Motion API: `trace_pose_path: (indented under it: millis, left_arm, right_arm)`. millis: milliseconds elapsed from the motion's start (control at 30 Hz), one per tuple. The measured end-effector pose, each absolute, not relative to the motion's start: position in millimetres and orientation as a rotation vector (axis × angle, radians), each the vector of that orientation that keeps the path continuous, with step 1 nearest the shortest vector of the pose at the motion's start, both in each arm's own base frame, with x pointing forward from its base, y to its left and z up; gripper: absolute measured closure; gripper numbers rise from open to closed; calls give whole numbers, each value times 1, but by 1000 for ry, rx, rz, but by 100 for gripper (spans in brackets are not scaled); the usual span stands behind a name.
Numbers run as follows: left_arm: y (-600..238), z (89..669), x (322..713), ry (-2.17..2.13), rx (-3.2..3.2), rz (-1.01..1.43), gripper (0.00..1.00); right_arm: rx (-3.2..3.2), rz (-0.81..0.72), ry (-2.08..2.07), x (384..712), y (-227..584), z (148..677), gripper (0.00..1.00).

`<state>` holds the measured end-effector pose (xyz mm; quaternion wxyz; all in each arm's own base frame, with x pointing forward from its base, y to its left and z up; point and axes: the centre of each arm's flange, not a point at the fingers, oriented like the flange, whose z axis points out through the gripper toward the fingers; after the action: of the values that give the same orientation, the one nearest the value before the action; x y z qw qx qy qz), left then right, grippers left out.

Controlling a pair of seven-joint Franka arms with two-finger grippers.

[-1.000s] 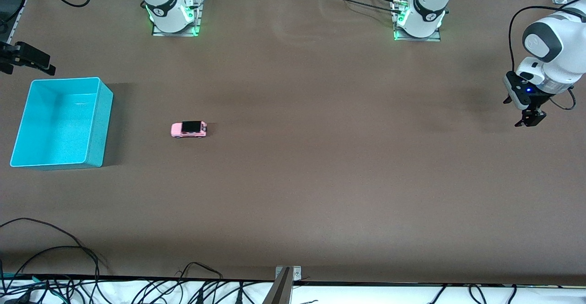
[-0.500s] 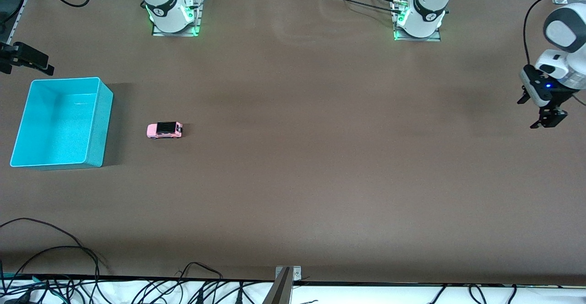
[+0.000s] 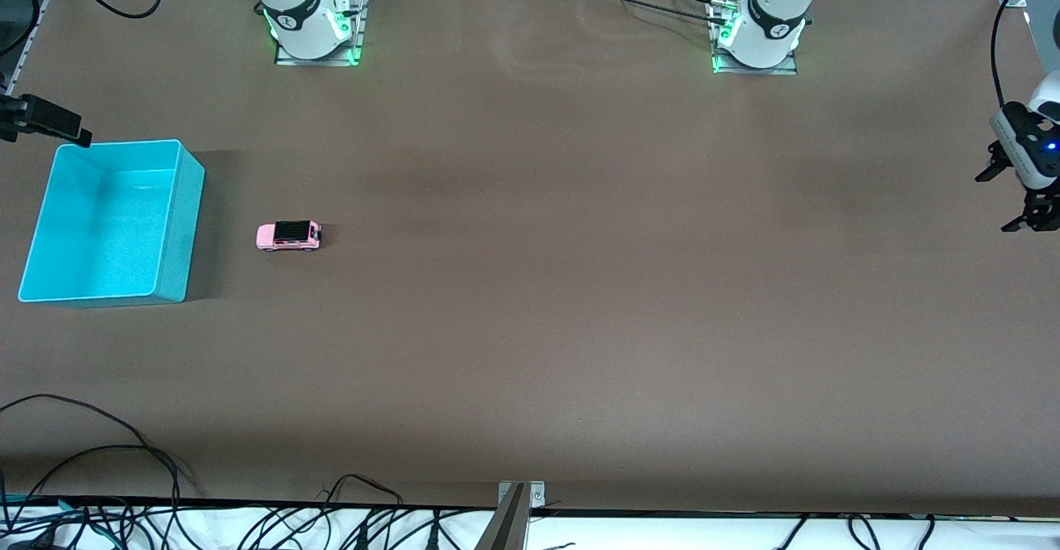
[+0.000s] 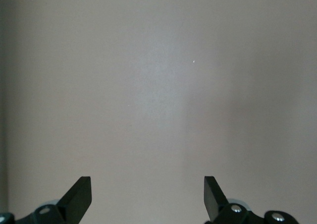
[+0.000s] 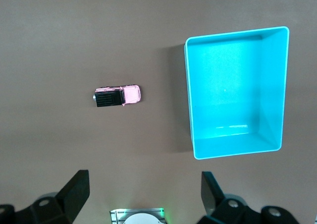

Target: Wind and store pink jeep toy

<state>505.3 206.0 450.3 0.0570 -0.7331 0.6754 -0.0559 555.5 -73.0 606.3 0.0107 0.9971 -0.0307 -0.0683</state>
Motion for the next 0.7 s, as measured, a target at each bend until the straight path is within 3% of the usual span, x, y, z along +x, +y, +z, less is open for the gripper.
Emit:
trace_pose_path:
  millis: [367, 700]
  left_arm:
    - [204, 511, 512, 2040, -2289, -128, 0]
    - [159, 573, 512, 1933, -2437, -31, 0]
  right_arm:
    - [3102, -198, -94, 573, -73, 586, 0]
    - [3048, -419, -205, 603, -69, 499, 0]
